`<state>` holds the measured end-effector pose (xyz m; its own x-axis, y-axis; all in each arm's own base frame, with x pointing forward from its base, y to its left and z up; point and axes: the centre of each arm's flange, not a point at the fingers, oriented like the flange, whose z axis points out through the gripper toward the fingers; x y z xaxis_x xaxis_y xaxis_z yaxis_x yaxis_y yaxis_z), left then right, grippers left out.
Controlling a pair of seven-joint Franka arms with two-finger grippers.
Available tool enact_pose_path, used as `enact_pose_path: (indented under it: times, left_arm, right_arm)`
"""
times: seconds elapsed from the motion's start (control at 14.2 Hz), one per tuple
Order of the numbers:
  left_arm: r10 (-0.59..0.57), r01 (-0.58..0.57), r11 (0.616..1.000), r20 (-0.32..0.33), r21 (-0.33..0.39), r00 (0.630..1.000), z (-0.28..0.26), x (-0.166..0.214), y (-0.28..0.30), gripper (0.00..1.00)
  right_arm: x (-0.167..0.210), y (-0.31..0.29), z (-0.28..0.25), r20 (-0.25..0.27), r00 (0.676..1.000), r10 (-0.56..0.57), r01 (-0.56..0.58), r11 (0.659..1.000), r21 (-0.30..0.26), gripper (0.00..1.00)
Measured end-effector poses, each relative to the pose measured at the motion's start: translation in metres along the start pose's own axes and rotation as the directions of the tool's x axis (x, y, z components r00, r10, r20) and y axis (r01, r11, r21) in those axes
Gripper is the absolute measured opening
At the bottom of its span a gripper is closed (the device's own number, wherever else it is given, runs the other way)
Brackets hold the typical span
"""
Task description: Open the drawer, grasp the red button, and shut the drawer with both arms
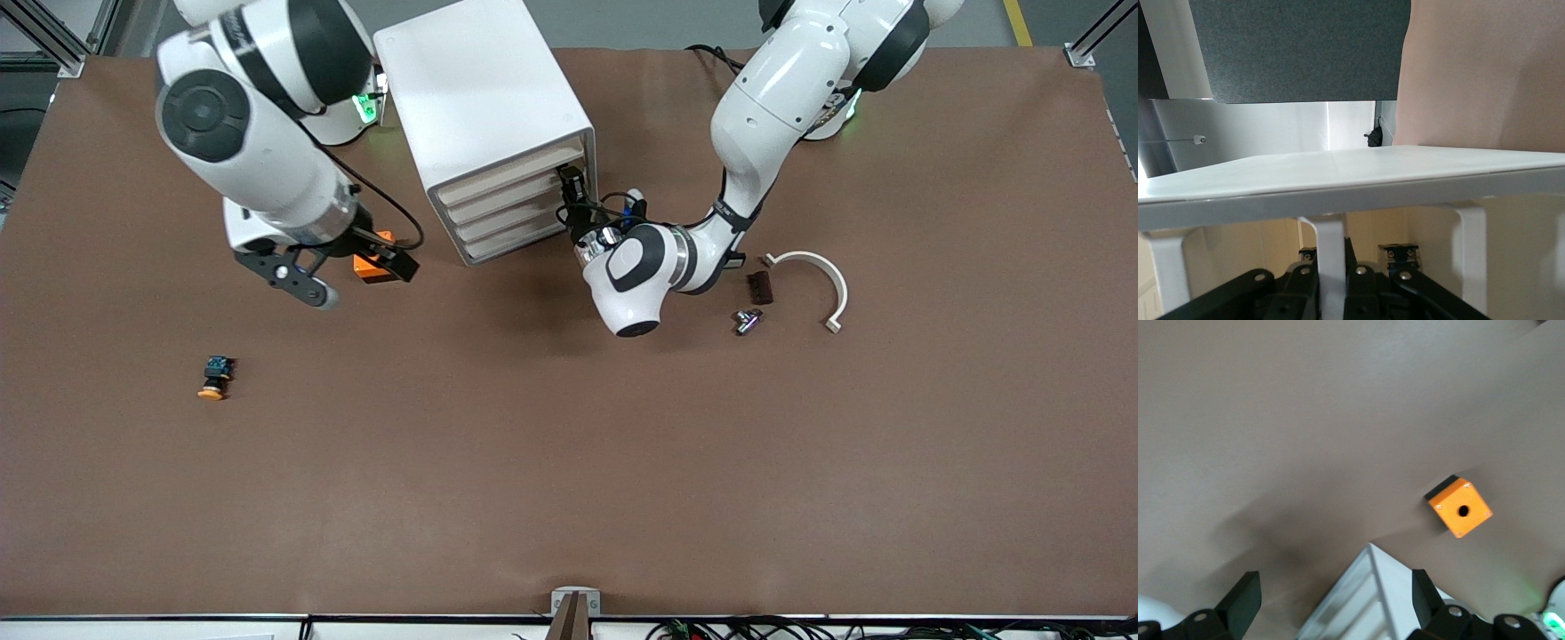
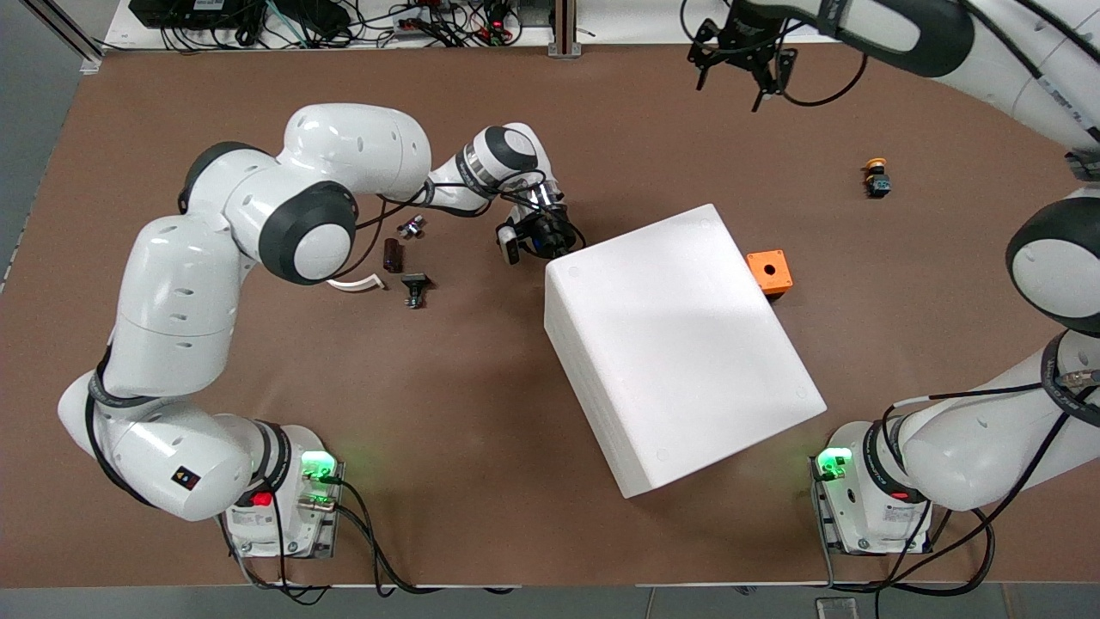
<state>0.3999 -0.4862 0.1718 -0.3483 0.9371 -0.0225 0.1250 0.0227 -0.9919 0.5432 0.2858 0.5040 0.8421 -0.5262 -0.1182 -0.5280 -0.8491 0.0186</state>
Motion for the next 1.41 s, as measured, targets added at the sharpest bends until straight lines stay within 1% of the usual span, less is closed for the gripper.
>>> enact_pose_path:
  times: [0.14,0.28,0.49,0.71,0.99,1.2,1.41]
  left_arm:
    - [-0.002,0.002,1.000,0.009,0.001,1.000,-0.006,0.002,0.001,0.07]
    - [-0.004,0.004,1.000,0.031,0.002,0.999,-0.018,0.006,0.002,0.07]
    - [-0.010,0.009,1.000,0.088,0.004,0.996,-0.047,0.017,0.005,0.07]
    - [-0.015,0.015,1.000,0.138,0.002,0.990,-0.075,0.029,0.008,0.07]
    - [-0.020,0.022,1.000,0.224,-0.002,0.974,-0.121,0.052,0.012,0.07]
    - [-0.021,0.024,1.000,0.282,-0.006,0.959,-0.151,0.068,0.013,0.07]
    - [-0.021,0.025,1.000,0.307,-0.009,0.951,-0.163,0.075,0.014,0.08]
  right_arm:
    - [-0.011,-0.017,0.012,-0.008,1.000,0.025,-0.025,1.000,0.009,1.00]
    - [-0.020,-0.025,0.018,-0.008,0.999,0.035,-0.035,0.999,0.004,1.00]
    - [-0.030,-0.032,0.022,-0.011,0.999,0.047,-0.047,0.999,0.007,1.00]
    - [-0.043,-0.041,0.029,-0.010,0.999,0.034,-0.034,0.999,0.000,1.00]
    - [-0.046,-0.044,0.030,-0.011,0.999,0.040,-0.040,0.999,0.000,1.00]
    - [-0.054,-0.050,0.028,-0.020,0.999,0.039,-0.039,0.999,0.020,1.00]
    - [-0.072,-0.063,0.027,-0.038,0.997,0.065,-0.063,0.996,0.065,1.00]
